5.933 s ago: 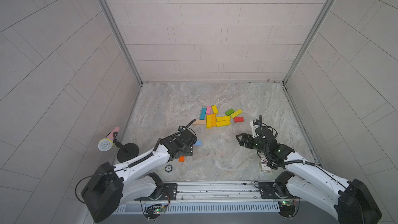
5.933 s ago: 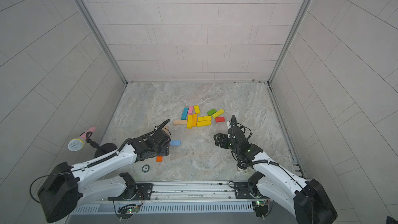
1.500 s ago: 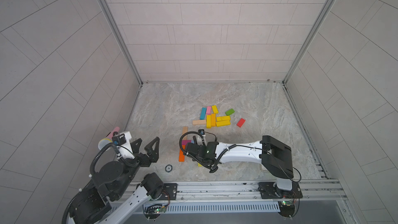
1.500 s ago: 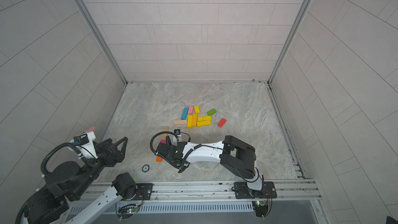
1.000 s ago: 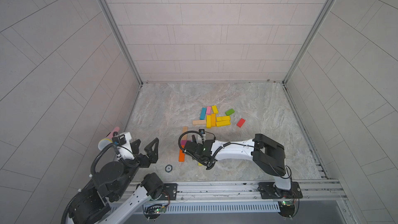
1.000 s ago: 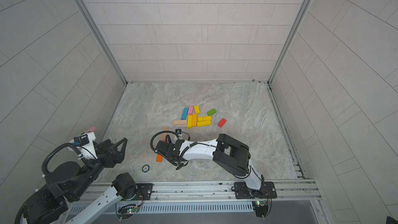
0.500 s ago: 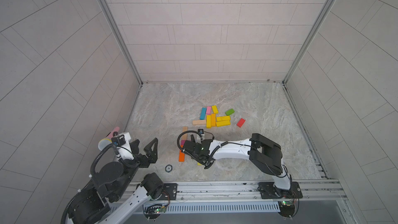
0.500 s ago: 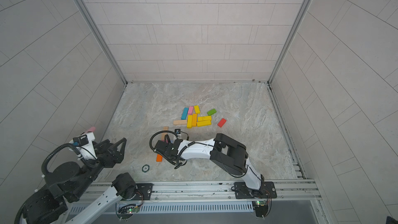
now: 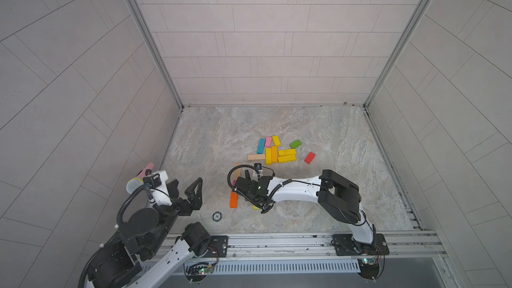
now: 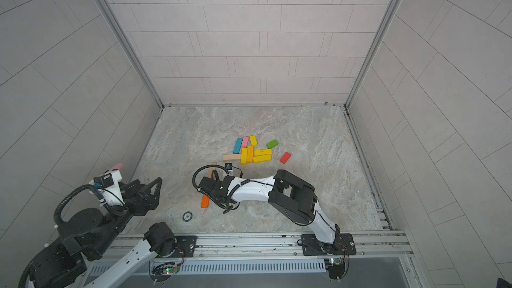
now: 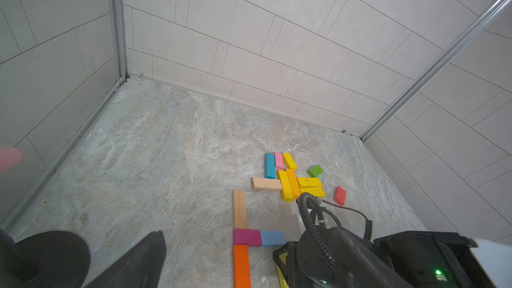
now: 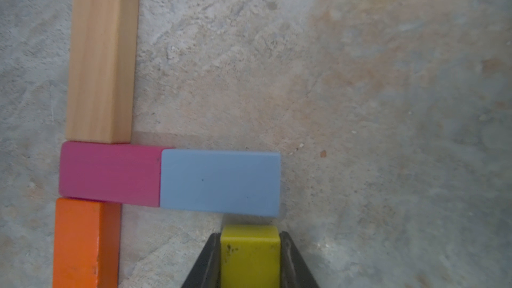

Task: Assemble the letter h with building blocks
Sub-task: Assemble the building block at the center of the board.

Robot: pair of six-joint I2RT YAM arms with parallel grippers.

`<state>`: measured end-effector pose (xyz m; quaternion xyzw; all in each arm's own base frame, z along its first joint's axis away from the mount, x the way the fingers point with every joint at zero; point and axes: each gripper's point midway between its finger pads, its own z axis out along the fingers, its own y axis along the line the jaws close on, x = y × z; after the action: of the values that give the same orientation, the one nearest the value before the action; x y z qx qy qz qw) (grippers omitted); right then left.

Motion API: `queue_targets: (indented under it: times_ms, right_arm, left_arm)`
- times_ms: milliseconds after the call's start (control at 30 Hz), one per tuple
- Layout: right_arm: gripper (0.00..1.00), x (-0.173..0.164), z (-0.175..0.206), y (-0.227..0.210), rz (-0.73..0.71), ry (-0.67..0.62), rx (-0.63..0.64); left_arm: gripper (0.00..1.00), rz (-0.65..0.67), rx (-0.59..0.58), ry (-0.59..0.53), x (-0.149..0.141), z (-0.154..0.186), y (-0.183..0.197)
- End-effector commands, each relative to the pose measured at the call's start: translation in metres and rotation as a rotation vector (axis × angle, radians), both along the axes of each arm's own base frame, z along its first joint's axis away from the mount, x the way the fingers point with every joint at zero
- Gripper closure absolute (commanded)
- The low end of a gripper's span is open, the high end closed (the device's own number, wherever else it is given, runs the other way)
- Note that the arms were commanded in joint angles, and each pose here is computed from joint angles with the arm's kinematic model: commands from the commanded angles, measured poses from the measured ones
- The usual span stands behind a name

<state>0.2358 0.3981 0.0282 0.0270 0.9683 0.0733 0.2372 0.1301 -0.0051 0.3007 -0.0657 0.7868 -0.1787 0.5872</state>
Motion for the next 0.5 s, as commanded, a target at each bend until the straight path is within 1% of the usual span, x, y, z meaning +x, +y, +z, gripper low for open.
queue_targets:
  times_ms: [0, 133, 267, 333, 467]
  right_arm:
    - [0.68, 0.0015, -0.0078, -0.0088, -0.019, 0.004, -0.047]
    - [0.64, 0.002, -0.0097, -0.0087, -0.02, 0.005, -0.05]
    - [0.54, 0.0016, -0.0115, -0.0088, -0.021, 0.011, -0.051]
    - [0.5, 0.0018, -0.0121, -0.0092, -0.025, 0.012, -0.051]
    - [0.48, 0.0022, -0.0103, -0.0088, -0.025, 0.009, -0.045]
  left_arm:
    - [0.0, 0.023, 0.011, -0.024, -0.0038, 0.0058, 0.0089]
    - [0.0, 0.023, 0.013, -0.024, -0.0034, 0.0055, 0.0086]
    - [0.0, 0.023, 0.018, -0.023, -0.0033, 0.0053, 0.0087]
    - [0.0, 0.026, 0.019, -0.023, -0.0035, 0.005, 0.0096]
    - [0.0, 0.024, 0.017, -0.024, -0.0041, 0.0049, 0.0095]
